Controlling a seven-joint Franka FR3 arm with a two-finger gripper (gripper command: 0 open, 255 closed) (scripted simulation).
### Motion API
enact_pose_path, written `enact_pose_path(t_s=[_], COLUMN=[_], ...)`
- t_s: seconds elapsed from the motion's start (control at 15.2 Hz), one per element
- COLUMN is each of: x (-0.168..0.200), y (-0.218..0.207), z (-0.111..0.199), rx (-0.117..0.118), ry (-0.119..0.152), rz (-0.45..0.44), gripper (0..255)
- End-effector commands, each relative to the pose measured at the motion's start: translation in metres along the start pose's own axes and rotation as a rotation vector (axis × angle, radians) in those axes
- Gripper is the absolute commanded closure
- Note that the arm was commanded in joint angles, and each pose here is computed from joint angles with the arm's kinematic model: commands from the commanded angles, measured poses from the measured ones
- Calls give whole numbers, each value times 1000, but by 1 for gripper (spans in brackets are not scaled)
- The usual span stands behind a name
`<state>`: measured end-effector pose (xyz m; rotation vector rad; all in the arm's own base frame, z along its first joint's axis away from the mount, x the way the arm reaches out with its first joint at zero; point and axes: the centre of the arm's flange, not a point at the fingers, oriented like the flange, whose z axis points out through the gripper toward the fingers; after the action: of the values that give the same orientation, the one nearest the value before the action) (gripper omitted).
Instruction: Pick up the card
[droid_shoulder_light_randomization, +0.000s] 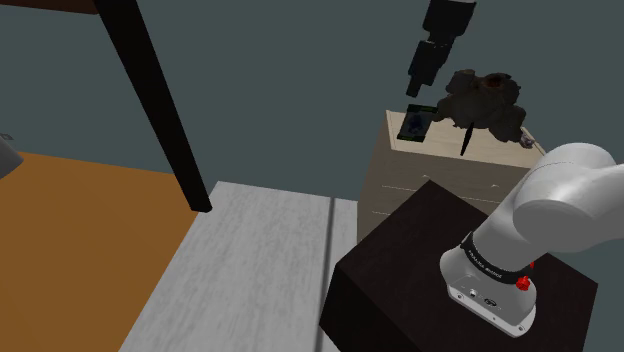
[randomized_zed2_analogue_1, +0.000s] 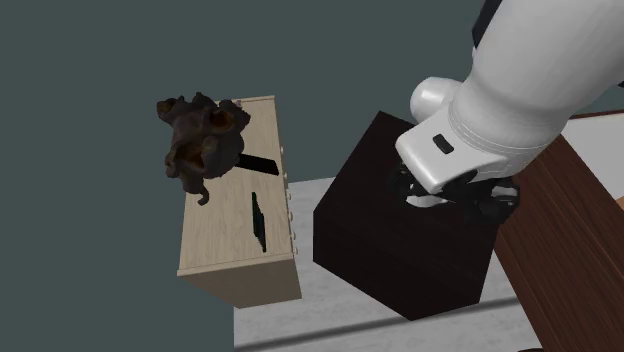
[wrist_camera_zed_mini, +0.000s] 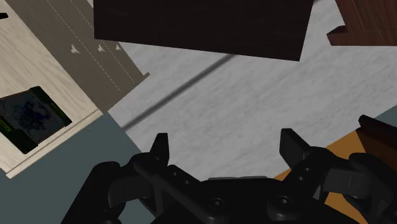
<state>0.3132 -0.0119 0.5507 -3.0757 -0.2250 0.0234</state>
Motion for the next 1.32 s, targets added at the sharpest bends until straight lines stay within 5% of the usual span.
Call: enact_pose_path(t_s=[0.0, 1.25], x=[0, 108], y=[0, 193], z=[0, 105], rx=[0, -143], ry=[0, -351], rz=[0, -378], gripper=[0, 0])
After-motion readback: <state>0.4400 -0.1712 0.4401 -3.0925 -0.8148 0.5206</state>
